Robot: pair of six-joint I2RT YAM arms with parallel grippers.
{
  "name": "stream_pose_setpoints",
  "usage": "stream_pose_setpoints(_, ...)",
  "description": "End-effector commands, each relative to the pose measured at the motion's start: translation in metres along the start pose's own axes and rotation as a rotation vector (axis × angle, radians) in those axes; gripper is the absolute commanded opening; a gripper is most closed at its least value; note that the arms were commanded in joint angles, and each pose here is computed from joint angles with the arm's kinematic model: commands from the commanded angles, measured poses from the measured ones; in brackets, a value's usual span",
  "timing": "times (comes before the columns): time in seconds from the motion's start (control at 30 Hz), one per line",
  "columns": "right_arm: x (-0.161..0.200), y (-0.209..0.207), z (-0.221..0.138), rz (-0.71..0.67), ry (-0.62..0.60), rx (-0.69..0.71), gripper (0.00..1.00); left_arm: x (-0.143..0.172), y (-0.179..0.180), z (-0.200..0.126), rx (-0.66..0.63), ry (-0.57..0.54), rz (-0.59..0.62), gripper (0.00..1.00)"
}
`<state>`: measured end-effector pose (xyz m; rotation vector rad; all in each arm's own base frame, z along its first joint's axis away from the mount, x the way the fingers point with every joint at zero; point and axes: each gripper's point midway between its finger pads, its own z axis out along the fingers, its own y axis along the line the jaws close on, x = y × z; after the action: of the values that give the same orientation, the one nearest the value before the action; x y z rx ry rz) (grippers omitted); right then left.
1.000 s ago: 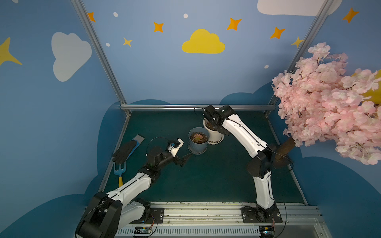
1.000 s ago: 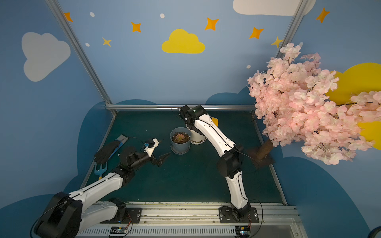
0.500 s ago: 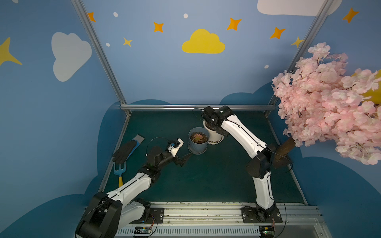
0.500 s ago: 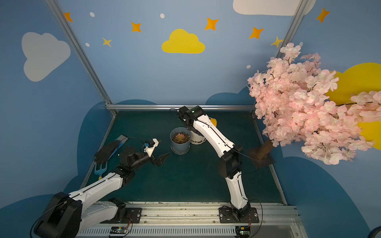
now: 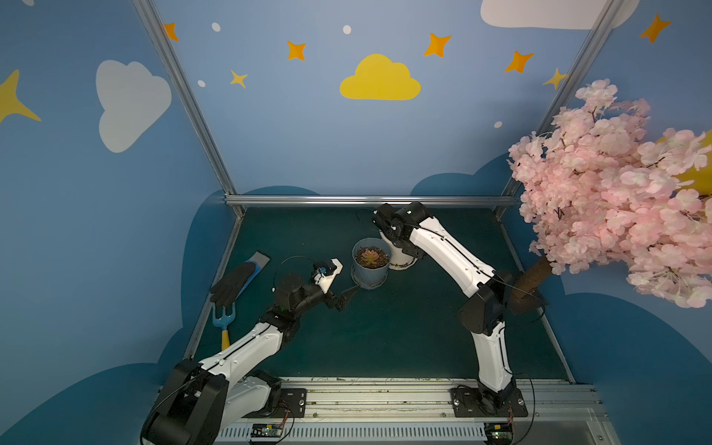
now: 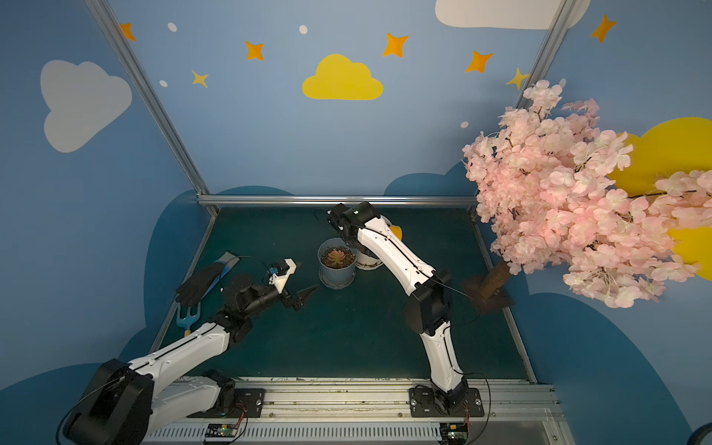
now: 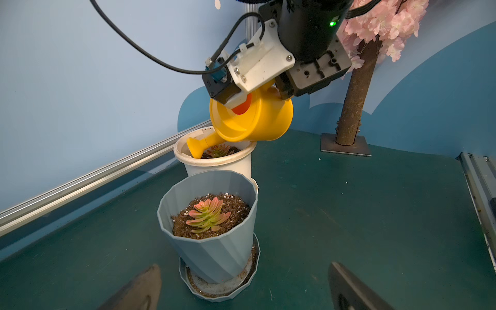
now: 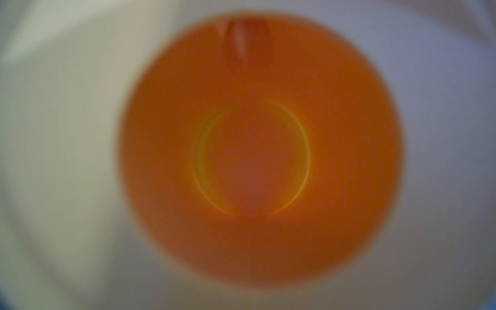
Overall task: Water the succulent around the soil edge
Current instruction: Water the soil of the potted plant with water.
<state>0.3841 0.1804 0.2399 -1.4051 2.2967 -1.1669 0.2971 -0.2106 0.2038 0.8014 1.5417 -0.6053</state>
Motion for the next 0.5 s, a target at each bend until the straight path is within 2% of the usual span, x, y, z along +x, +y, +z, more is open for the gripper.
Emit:
stream_pose_setpoints(0.0, 0.0084, -0.0090, -0.0123, 0.029, -0.020, 0.029, 0.00, -0.0058, -0.0013, -0.0021, 0.009, -0.027, 0.003, 1.00)
stream_pose_setpoints(0.47, 0.0155, -0.0084, -0.0187, 0.023, -0.015, 0.048, 0.00, -0.0066, -0.0026, -0.0018, 0.014, -0.030, 0.003, 1.00)
